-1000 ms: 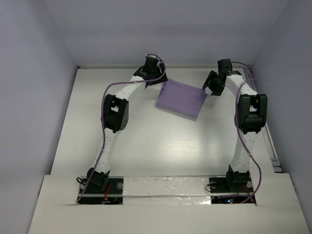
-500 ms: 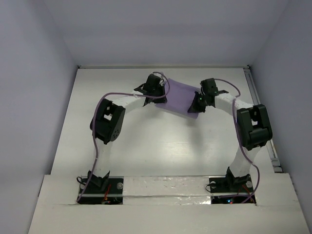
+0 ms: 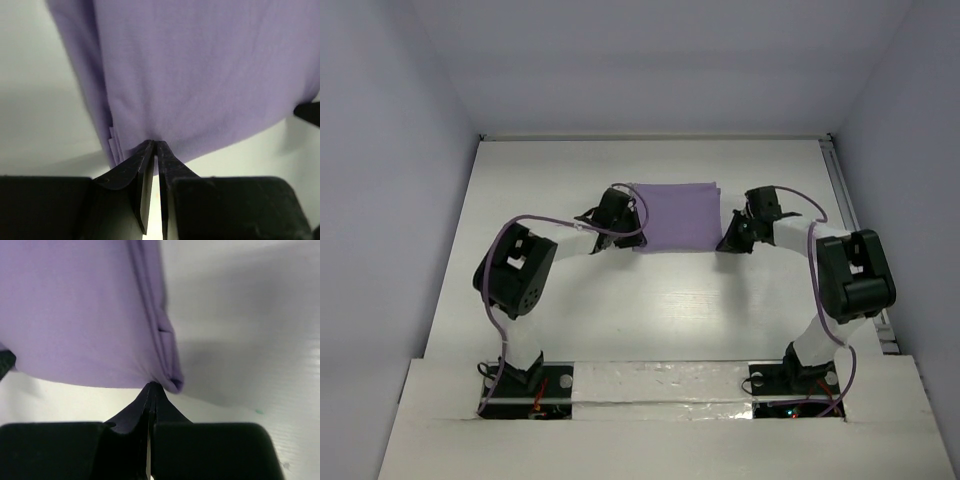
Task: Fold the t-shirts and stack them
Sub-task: Smooth out wrinkles on the folded tshirt
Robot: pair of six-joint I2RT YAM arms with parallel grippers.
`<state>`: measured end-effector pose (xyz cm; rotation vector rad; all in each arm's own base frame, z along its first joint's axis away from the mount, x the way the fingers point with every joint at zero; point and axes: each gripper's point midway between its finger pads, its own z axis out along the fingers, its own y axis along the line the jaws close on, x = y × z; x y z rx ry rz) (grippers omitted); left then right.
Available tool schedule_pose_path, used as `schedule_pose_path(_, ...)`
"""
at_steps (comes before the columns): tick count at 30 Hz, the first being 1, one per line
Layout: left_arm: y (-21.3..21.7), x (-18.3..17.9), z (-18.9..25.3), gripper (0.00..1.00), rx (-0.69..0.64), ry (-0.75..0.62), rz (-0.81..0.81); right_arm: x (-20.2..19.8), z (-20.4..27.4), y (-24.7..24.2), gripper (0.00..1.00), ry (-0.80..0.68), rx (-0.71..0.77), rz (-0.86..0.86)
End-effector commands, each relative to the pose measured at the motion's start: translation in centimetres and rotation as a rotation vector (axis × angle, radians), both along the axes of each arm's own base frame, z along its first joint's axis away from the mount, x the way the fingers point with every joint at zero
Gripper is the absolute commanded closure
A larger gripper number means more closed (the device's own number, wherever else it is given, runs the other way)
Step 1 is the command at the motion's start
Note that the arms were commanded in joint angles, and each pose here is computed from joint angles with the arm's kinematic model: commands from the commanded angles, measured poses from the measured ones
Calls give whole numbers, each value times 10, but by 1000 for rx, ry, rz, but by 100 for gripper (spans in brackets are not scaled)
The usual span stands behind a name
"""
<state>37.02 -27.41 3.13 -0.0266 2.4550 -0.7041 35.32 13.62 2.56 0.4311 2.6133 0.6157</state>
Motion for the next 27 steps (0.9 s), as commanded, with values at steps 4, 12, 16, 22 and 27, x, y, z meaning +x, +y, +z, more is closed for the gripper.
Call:
schedule_pose_path(4,21,-21,40,89,57,-10,47,1,60,-3,100,-110,-8,82)
schedule_pose_path(12,1,58,113,86,7,-156,84,82,93,24,100,-217,97,132)
schedule_pose_path(16,-1,88,84,86,17,-112,102,120,85,38,100,-225,137,165)
schedule_pose_path(22,12,126,44,87,42,-80,139,176,61,27,100,-246,224,126)
schedule_pose_path(27,27,134,9,88,81,-38,175,202,28,13,100,-200,234,98)
